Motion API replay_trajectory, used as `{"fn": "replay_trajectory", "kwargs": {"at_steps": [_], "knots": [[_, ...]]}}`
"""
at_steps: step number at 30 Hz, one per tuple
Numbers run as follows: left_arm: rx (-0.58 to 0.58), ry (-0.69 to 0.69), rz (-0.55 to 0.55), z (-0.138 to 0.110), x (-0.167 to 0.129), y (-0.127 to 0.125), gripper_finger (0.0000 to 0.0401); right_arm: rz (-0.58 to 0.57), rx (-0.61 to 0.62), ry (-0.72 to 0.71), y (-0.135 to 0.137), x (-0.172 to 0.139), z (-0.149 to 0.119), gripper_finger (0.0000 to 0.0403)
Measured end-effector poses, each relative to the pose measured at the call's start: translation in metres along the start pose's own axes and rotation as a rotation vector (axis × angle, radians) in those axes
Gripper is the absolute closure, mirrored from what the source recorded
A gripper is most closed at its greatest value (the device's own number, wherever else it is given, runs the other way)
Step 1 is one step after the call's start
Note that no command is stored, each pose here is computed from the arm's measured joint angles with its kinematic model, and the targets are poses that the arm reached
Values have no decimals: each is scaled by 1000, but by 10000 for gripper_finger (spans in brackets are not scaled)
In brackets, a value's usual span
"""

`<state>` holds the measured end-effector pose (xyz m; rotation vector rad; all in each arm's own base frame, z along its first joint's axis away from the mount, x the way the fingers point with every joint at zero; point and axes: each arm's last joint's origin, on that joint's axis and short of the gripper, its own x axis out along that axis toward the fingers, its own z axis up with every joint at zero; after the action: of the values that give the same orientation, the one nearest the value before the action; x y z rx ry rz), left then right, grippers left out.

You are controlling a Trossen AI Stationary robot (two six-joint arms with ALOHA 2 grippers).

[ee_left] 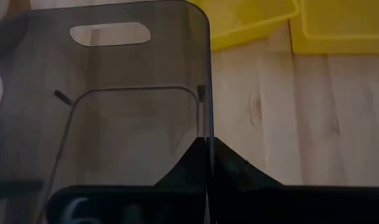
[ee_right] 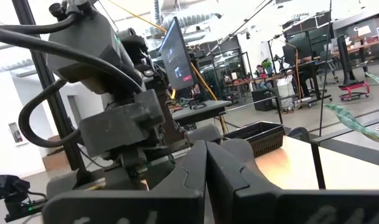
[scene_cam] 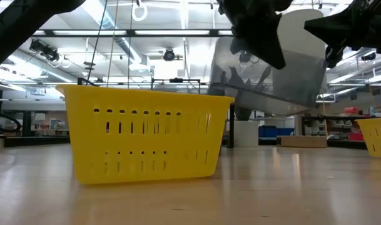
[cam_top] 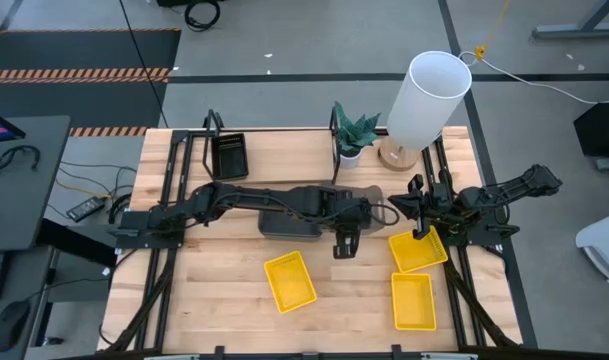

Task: Stack baskets on shelf by color
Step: Stack the right gray bin on the stacked gray bins

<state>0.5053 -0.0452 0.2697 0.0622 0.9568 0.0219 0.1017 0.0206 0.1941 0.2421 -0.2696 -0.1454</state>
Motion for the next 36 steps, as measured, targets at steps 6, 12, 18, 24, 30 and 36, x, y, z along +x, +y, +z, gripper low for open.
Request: {"fn": "replay_trajectory", "kwargs": {"at_steps": [6, 12, 18, 24, 30, 36], "knots": [[18, 18, 20, -1, -9, -6, 395, 0, 0, 0, 0, 0, 0, 391], [28, 16, 56, 0, -33, -7, 394, 0, 2, -5, 0, 0, 0, 391], [49, 43, 88, -3, -50, -12, 394, 1, 3, -6, 0, 0, 1, 391], [99, 157, 119, -15, -57, -20, 393, 1, 3, -6, 0, 0, 1, 391], [112, 230, 139, -23, -67, -25, 393, 1, 3, -6, 0, 0, 1, 391], [96, 245, 142, -26, -83, -26, 392, 1, 4, -6, 0, 0, 1, 391]]}}
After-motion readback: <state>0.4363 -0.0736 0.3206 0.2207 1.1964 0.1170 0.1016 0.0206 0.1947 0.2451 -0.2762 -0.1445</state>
